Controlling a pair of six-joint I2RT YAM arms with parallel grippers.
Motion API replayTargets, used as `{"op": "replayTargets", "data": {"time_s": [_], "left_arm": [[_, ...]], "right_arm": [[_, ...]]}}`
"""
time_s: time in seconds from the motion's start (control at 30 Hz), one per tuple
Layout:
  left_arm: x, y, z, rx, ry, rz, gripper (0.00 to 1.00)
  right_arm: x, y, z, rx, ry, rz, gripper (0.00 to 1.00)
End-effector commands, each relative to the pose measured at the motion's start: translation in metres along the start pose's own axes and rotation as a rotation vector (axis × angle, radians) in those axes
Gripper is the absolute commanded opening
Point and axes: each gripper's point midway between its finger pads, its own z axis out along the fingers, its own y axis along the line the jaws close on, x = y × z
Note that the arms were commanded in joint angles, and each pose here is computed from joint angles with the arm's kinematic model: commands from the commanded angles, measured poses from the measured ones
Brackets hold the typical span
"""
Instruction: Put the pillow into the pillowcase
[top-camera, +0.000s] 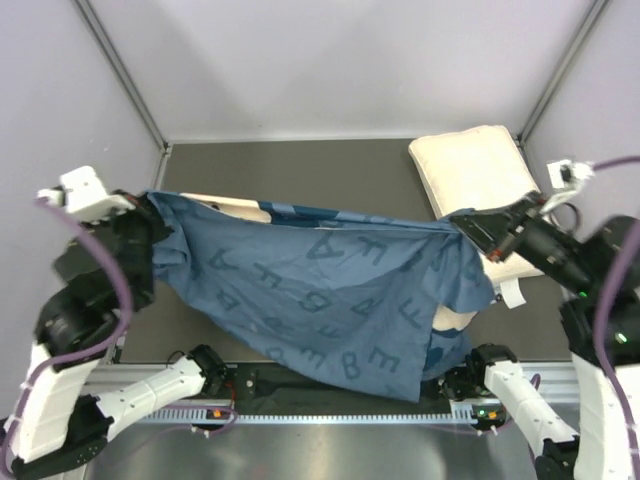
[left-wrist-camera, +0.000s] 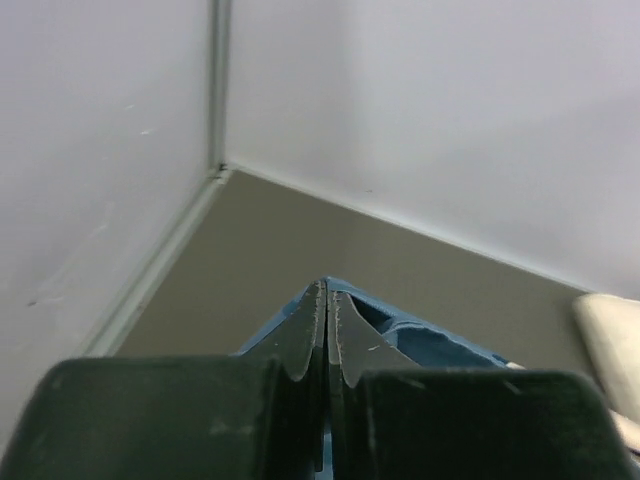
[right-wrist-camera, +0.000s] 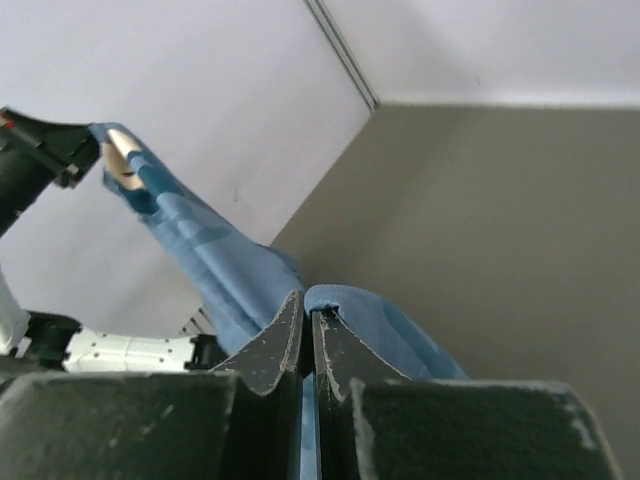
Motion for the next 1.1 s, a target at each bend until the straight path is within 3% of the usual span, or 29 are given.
{"op": "replayTargets", "data": {"time_s": [0.0, 0.2, 0.27, 0.37, 0.6, 0.77, 0.9, 0.93, 0.97, 1.0, 1.03, 1.07], "left_arm": [[0.037, 0.009, 0.023, -0.2, -0.005, 0.161, 0.0], [0.109, -0.019, 0.063, -0.183, 0.066, 0.252, 0.0], [0.134, 0.0, 0.093, -0.252, 0.146, 0.283, 0.0], [0.169, 0.028, 0.133, -0.243, 0.298, 0.177, 0.0], [0.175, 0.063, 0.177, -0.342, 0.287, 0.097, 0.0], [0.181, 0.069, 0.217, -0.409, 0.283, 0.16, 0.0], [0.183, 0.088, 0.253, -0.492, 0.269, 0.228, 0.0], [0.193, 0.105, 0.268, -0.531, 0.283, 0.232, 0.0], [0.183, 0.107, 0.28, -0.539, 0.256, 0.217, 0.0], [0.182, 0.117, 0.289, -0.566, 0.25, 0.209, 0.0], [0.204, 0.124, 0.3, -0.584, 0.304, 0.225, 0.11], [0.185, 0.12, 0.312, -0.591, 0.27, 0.203, 0.23]], "right_arm": [[0.021, -0.061, 0.041, 0.095, 0.025, 0.097, 0.0], [0.061, -0.113, 0.09, 0.137, 0.102, 0.169, 0.0], [0.074, -0.123, 0.111, 0.169, 0.132, 0.16, 0.0], [0.085, -0.138, 0.135, 0.209, 0.145, 0.149, 0.0], [0.086, -0.18, 0.178, 0.315, 0.143, 0.137, 0.0], [0.093, -0.218, 0.233, 0.356, 0.193, 0.125, 0.0], [0.062, -0.23, 0.293, 0.261, 0.066, 0.071, 0.0], [0.077, -0.25, 0.311, 0.278, 0.088, 0.088, 0.0], [0.054, -0.248, 0.327, 0.255, 0.041, 0.067, 0.02], [0.049, -0.255, 0.339, 0.253, 0.031, 0.067, 0.11], [0.067, -0.278, 0.356, 0.266, 0.063, 0.086, 0.39], [0.038, -0.275, 0.366, 0.24, 0.009, 0.081, 0.54]]}}
